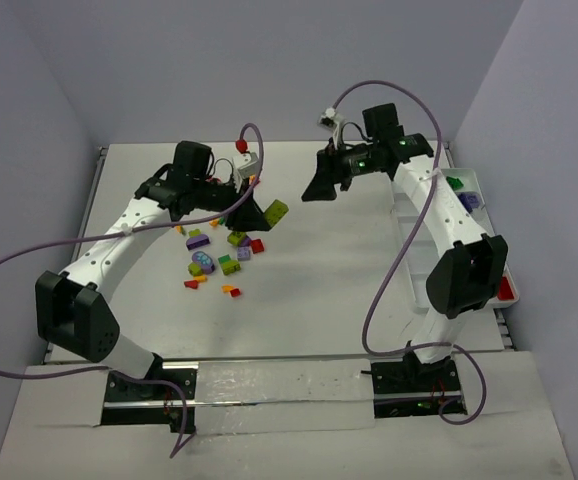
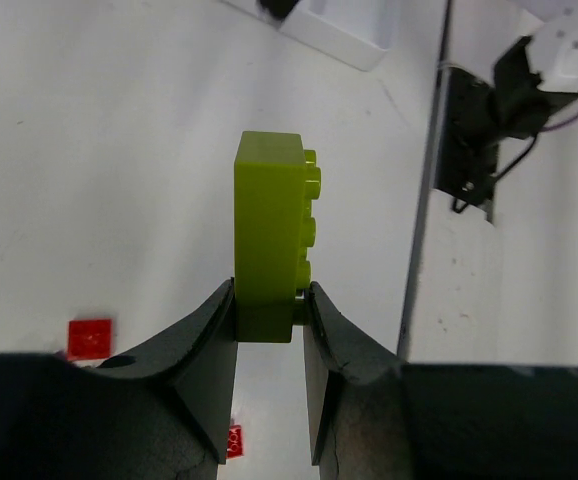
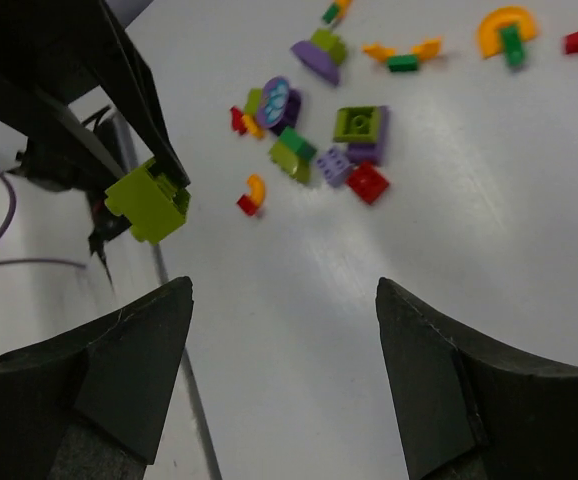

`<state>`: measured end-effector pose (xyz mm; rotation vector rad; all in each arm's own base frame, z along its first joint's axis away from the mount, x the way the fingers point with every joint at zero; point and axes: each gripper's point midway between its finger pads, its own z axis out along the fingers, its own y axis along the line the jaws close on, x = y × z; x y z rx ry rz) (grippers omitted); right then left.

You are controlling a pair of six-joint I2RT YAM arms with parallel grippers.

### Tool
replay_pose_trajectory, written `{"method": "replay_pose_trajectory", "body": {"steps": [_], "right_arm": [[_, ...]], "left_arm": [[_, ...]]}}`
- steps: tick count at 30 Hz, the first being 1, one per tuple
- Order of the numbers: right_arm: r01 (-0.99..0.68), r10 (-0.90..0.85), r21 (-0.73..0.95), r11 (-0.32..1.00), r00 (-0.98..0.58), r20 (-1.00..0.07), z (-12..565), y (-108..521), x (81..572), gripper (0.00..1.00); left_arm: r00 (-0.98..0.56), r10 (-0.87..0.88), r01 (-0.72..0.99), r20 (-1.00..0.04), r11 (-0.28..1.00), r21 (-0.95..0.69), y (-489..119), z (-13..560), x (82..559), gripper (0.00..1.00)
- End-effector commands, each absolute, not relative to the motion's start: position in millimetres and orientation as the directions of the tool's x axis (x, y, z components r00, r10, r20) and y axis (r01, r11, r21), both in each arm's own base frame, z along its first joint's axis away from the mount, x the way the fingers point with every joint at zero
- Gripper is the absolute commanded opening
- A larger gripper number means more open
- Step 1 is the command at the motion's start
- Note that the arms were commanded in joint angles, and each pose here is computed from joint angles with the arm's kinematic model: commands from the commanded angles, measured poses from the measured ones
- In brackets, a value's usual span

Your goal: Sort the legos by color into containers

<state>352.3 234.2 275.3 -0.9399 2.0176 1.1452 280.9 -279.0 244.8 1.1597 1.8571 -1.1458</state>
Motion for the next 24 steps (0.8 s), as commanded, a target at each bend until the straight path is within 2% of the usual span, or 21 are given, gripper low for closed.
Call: {"method": "replay_pose_trajectory", "body": {"steps": [1, 10, 17, 20, 24], "right_arm": [[-0.897, -0.323, 0.404, 0.179, -0.441, -0.837, 288, 244, 311, 0.79], [-0.905, -0.373, 0.424, 0.023, -0.401, -0.837, 294, 270, 269, 0.78], [-0.911, -0.412, 0.411, -0.027, -0.365, -0.835, 290, 282, 249, 0.77], [-0.914, -0.413, 0.405, -0.025, -0.360, -0.837, 290, 285, 250, 0.69], [-0.917, -0.403, 0.397, -0.017, -0.357, -0.842, 292, 288, 253, 0.53]], "left_arm": [[-0.337, 0.304, 0.938, -0.891, 0.022, -0.347, -285, 269, 240, 0.00], [-0.357, 0.317, 0.926, -0.879, -0.005, -0.378, -289, 264, 228, 0.00], [-0.361, 0.323, 0.923, -0.875, -0.010, -0.384, -294, 262, 230, 0.00], [-0.361, 0.328, 0.922, -0.873, -0.014, -0.387, -296, 260, 229, 0.00], [-0.363, 0.334, 0.922, -0.870, -0.008, -0.388, -298, 258, 230, 0.00]]}}
